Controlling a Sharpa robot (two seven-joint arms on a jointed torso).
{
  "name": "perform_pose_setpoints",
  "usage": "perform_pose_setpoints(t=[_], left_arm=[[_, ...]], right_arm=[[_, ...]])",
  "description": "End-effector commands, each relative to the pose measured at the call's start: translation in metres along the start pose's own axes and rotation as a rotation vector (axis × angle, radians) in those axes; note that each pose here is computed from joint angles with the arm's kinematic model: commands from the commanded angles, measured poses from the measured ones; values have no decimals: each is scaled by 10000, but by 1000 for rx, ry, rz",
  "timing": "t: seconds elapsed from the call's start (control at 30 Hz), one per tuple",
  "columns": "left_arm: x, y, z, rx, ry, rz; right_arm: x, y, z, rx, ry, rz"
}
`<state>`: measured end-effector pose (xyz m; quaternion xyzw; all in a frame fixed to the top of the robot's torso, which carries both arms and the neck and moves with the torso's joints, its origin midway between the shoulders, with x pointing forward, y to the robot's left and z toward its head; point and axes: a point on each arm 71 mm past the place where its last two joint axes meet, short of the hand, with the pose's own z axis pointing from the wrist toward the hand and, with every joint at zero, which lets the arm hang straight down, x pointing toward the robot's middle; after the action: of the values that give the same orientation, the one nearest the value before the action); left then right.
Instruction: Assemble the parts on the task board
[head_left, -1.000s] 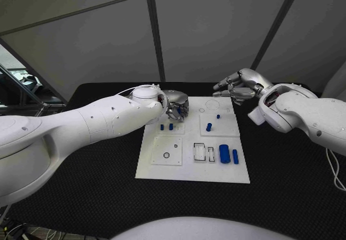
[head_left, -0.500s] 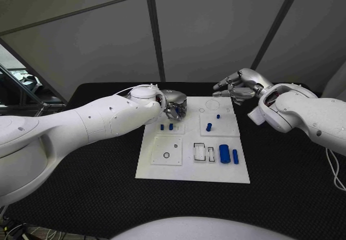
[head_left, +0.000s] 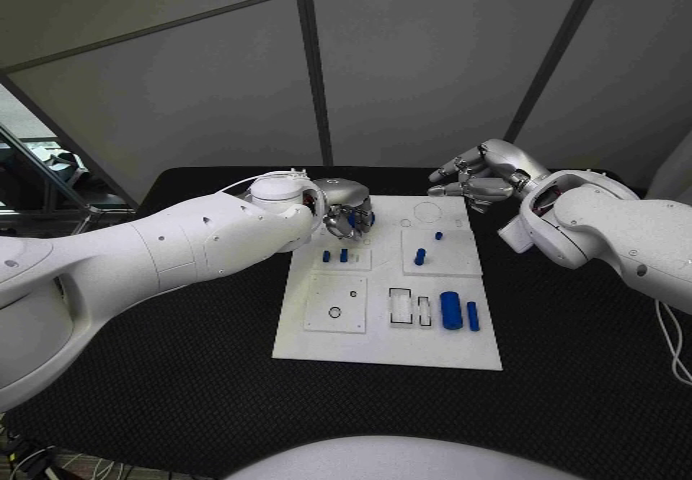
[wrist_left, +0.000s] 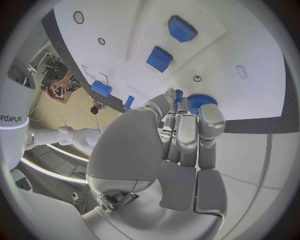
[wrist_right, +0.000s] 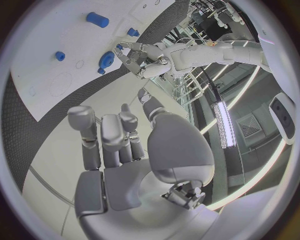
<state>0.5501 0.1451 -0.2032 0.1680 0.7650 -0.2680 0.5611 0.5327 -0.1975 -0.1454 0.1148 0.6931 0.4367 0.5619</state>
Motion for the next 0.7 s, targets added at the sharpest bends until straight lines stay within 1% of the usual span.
perform_pose_setpoints(t=[0.03,0.23,0.43,0.7], left_arm=[[-58,5,-44,9,-38,-16],[-116,87,-144,-3,-69,-35],[-127,200,-257,-24,-61,-48],[-129,306,-356,-48,-57,-68]], right_arm=[[-10,19,0,-15,-5,-2],[-14,15,-4,-15,-5,-2],[-12,14,-3,-15,-5,-2],[-15,10,-4,-13,-5,-2]])
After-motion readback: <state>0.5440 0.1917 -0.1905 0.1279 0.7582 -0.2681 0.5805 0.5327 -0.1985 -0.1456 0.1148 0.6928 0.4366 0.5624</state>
